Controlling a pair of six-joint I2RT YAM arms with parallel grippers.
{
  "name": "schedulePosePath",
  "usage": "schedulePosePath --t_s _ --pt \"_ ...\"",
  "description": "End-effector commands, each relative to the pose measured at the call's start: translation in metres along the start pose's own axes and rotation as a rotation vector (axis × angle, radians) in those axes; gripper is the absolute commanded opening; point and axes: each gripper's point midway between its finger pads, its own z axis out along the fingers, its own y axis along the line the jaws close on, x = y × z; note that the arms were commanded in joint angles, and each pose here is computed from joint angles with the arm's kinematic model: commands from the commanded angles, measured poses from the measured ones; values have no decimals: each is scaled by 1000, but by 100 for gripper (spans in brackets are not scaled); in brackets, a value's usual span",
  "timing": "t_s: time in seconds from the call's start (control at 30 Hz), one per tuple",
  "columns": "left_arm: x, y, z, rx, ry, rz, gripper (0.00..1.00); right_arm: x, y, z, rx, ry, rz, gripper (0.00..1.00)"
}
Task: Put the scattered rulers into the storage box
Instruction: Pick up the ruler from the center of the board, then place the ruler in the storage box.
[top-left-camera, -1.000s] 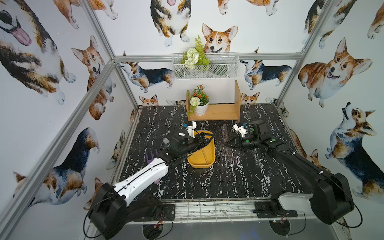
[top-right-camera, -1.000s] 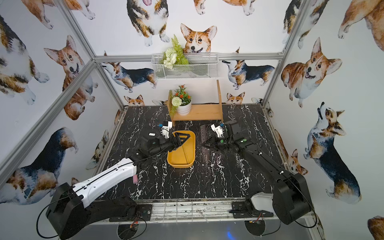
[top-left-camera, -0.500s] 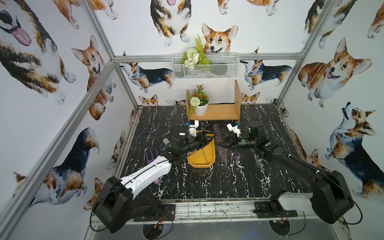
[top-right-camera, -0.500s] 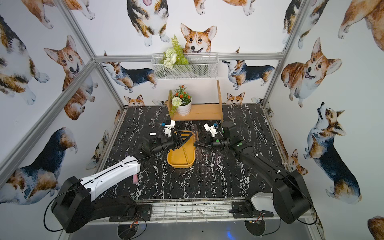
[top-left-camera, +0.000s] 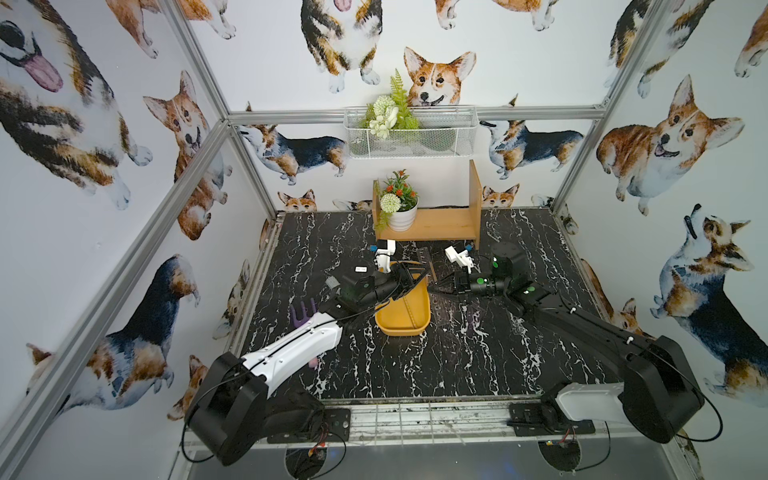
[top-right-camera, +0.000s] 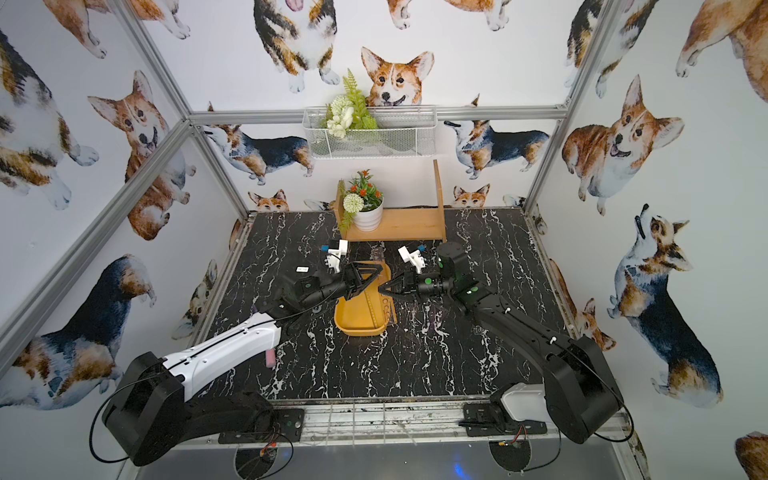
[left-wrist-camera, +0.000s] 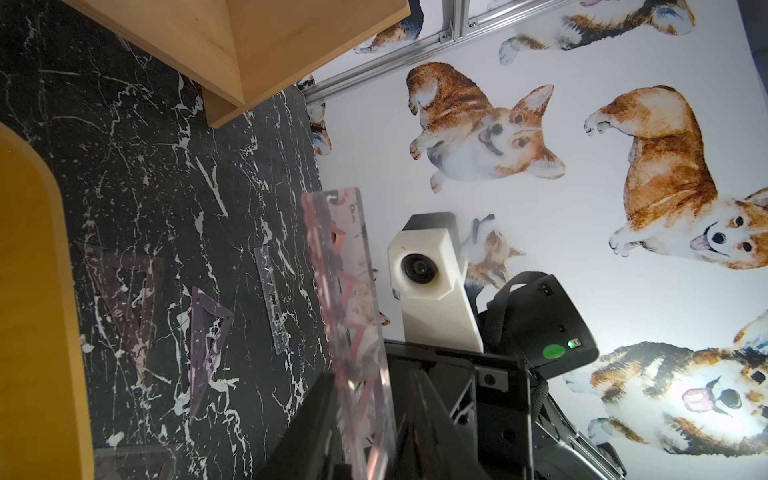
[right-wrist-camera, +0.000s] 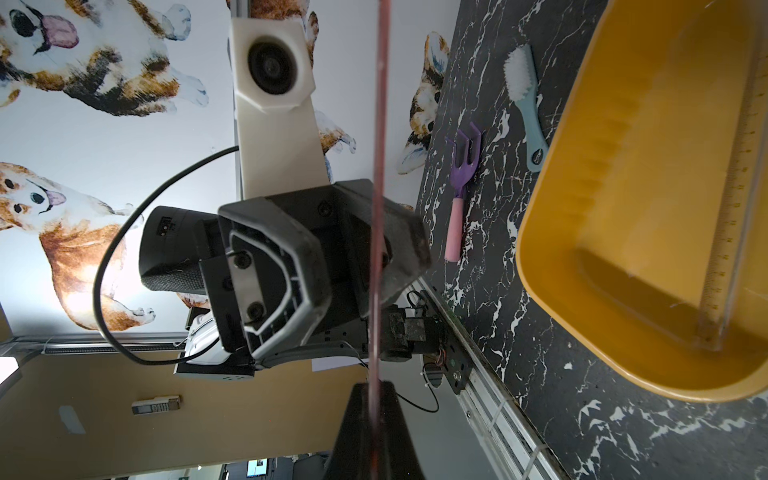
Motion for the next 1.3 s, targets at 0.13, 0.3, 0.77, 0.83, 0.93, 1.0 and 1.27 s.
schedulePosePath --t_s 0.13,0.3,0.77,0.83,0.93,1.0,1.27 --pt "4 0 -2 40 9 -14 17 4 12 1 -56 26 -28 0" --pt "5 -1 -2 49 11 -19 2 5 10 1 -54 23 -28 0" --pt "-2 14 -15 -25 -13 -13 0 -13 -15 -12 164 -45 -92 56" --pt "-4 18 -18 -47 -18 -11 0 -16 -23 -16 229 -54 -106 58" --pt "-6 23 -21 -74 -19 -1 0 -19 -35 -20 319 -56 -119 59" --pt "-8 27 -23 -100 -20 6 0 -20 -42 -23 372 -56 -129 59" --pt "-25 43 -29 -219 -42 51 0 -25 -59 -35 508 -70 -158 57"
